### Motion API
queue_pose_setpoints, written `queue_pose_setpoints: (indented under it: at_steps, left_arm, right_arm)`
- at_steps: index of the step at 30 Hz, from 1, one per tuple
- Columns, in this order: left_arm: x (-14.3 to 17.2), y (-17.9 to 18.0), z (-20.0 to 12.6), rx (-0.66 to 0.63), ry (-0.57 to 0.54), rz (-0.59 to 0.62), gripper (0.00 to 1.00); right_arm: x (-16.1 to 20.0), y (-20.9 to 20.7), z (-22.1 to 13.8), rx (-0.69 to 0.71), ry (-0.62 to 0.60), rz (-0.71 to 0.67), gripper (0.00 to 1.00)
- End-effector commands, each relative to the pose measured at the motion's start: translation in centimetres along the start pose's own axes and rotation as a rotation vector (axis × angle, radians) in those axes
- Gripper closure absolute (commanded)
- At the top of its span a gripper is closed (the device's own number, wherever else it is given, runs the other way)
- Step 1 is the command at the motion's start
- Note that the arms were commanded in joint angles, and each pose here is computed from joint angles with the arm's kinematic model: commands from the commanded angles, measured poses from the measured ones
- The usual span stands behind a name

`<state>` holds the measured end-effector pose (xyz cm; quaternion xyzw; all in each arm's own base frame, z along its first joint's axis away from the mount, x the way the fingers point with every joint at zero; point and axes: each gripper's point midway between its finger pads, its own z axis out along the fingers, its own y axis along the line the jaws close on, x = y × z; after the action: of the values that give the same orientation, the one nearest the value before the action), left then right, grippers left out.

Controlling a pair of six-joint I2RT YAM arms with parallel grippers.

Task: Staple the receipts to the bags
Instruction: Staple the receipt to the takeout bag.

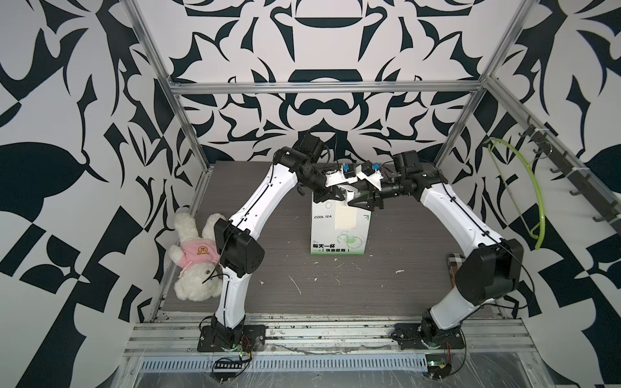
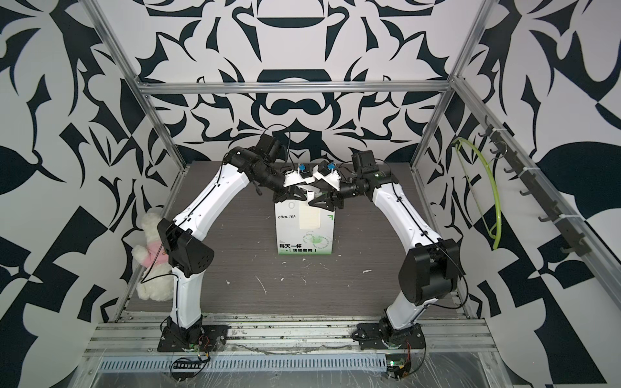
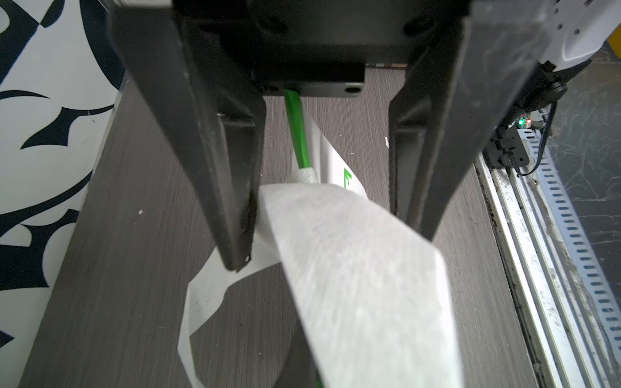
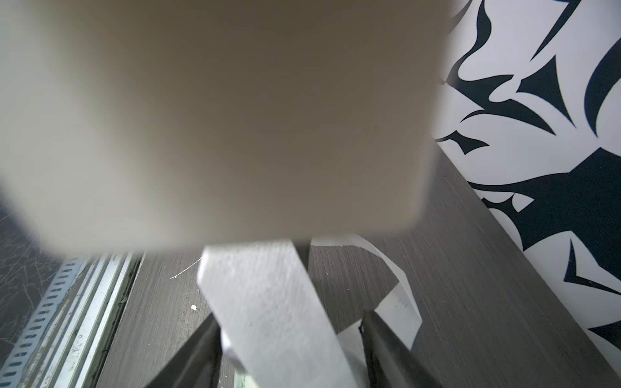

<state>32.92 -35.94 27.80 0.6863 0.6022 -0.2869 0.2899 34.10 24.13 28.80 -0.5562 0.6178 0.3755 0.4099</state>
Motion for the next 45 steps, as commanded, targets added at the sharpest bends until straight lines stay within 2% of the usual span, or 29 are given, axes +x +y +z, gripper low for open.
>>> queue_pose_setpoints:
  at_steps: [1, 10, 12, 13, 16, 19, 22, 24, 25, 27, 28, 29, 31, 34, 39, 43, 45]
  left_arm:
    - [-3.2, -0.6, 0.0, 0.017, -0.095, 0.049, 1.0]
    - [-4.0, -0.5, -0.1, 0.012, -0.127, 0.056, 1.0]
    - [-4.2, -0.4, -0.1, 0.006, -0.137, 0.056, 1.0]
    - [-4.3, -0.4, -0.1, 0.004, -0.142, 0.057, 1.0]
    - [-4.3, -0.4, -0.1, 0.003, -0.143, 0.055, 1.0]
    - [-4.3, -0.4, -0.1, 0.006, -0.143, 0.052, 1.0]
    - [-4.3, -0.4, -0.1, 0.003, -0.141, 0.05, 1.0]
    - [-4.2, -0.4, -0.2, 0.001, -0.138, 0.048, 1.0]
    - [-4.2, -0.4, -0.2, 0.002, -0.133, 0.044, 1.0]
    - [-3.9, -0.4, -0.2, -0.003, -0.119, 0.037, 1.0]
    - [-3.6, -0.4, -0.1, -0.008, -0.105, 0.033, 1.0]
    - [-3.1, -0.3, 0.0, -0.014, -0.087, 0.024, 1.0]
    - [-2.4, 0.0, 0.1, -0.031, -0.059, 0.009, 1.0]
    - [-1.8, 0.6, 0.1, -0.07, -0.038, -0.034, 1.0]
    - [-1.7, 2.6, 0.0, -0.182, -0.053, -0.166, 1.0]
    - [-1.5, 3.9, -0.4, -0.256, -0.053, -0.284, 1.0]
    - [-1.5, 4.4, -0.6, -0.283, -0.061, -0.325, 1.0]
  right_arm:
    - [-0.9, 1.6, 0.9, -0.061, 0.009, -0.02, 0.38]
    - [-0.7, 2.0, 1.5, -0.09, 0.035, -0.015, 0.46]
    - [-0.5, 2.1, 1.7, -0.091, 0.039, -0.014, 0.67]
    - [-0.5, 2.1, 1.6, -0.085, 0.039, -0.021, 0.72]
    - [-0.5, 2.2, 1.6, -0.08, 0.028, -0.028, 0.74]
    - [-0.7, 2.3, 1.6, -0.074, 0.017, -0.034, 0.84]
    - [-1.1, 2.2, 1.5, -0.068, 0.004, -0.042, 0.87]
    - [-1.3, 2.2, 1.4, -0.067, -0.005, -0.048, 0.96]
    - [-1.5, 2.2, 1.3, -0.062, -0.011, -0.05, 0.95]
    - [-1.9, 2.1, 1.0, -0.046, -0.022, -0.045, 0.65]
    - [-2.2, 1.8, 0.5, -0.028, -0.037, -0.041, 0.54]
    - [-2.7, 1.4, -0.1, 0.006, -0.063, -0.034, 0.45]
    - [-3.4, 0.3, -1.7, 0.082, -0.115, -0.002, 0.34]
    - [-3.6, -1.0, -4.1, 0.242, -0.131, 0.02, 0.31]
    - [-3.1, -2.1, -7.1, 0.494, -0.107, 0.125, 0.31]
    - [-2.2, -2.5, -10.2, 0.717, -0.116, 0.253, 0.34]
    - [-1.9, -2.0, -11.2, 0.773, -0.137, 0.307, 0.37]
